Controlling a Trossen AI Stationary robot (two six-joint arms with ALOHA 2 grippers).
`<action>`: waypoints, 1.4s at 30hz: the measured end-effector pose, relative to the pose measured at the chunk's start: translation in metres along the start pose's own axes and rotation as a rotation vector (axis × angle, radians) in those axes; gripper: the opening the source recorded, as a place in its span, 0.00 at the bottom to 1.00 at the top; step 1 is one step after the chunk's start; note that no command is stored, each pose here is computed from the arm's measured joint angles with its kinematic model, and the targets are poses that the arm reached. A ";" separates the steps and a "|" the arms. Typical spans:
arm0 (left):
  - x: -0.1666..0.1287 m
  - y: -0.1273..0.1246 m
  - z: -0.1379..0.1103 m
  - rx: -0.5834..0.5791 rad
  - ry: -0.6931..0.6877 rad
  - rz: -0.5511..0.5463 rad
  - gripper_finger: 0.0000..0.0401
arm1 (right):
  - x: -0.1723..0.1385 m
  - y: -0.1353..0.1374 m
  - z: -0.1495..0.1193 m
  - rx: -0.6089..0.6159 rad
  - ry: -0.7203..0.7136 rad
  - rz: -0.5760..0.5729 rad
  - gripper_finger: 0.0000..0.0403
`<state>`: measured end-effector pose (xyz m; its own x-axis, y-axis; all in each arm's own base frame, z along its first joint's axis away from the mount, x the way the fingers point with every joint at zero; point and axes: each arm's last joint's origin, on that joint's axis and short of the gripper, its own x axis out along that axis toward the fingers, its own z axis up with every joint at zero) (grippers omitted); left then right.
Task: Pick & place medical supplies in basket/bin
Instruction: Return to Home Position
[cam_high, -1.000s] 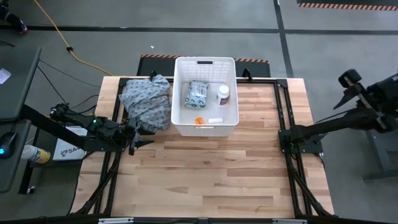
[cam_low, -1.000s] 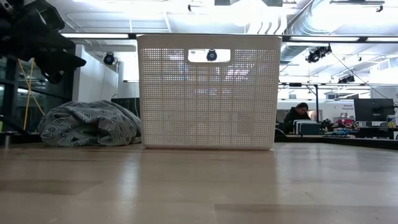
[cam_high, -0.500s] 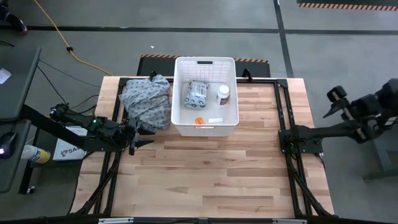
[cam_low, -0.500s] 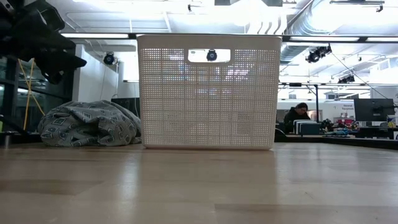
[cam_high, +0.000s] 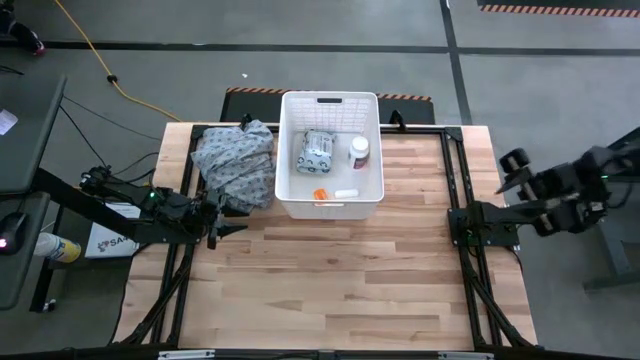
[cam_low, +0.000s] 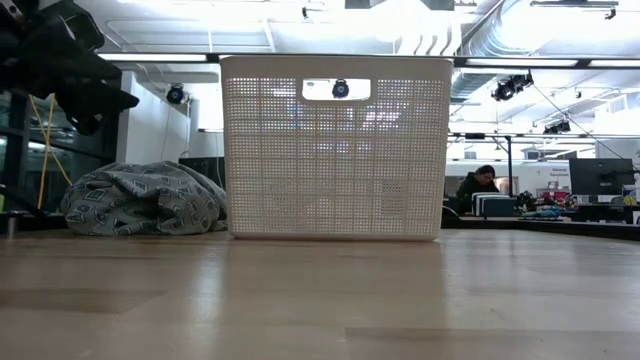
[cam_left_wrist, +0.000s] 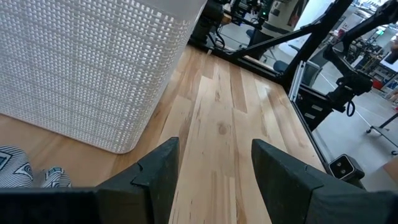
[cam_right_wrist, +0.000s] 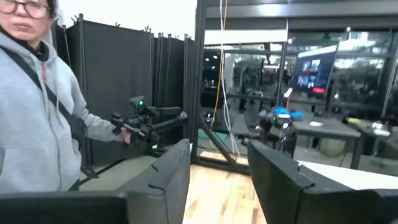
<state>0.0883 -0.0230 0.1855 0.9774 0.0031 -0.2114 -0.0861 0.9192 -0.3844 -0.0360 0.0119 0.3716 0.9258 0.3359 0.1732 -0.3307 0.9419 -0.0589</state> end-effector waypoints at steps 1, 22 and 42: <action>0.000 0.000 0.000 0.000 0.000 0.000 0.58 | 0.005 -0.002 -0.005 0.013 0.007 -0.002 0.38; 0.000 0.000 -0.001 0.047 0.006 -0.001 0.58 | 0.079 -0.032 -0.113 0.086 -0.057 0.003 0.40; 0.000 0.001 0.000 0.102 -0.003 0.017 0.58 | 0.089 -0.039 -0.171 0.103 0.062 -0.068 0.39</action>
<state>0.0882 -0.0224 0.1850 0.9765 0.0204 -0.2145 -0.0830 0.9542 -0.2874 0.0908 0.0057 0.2208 0.9554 0.2734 0.1117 -0.2805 0.9584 0.0532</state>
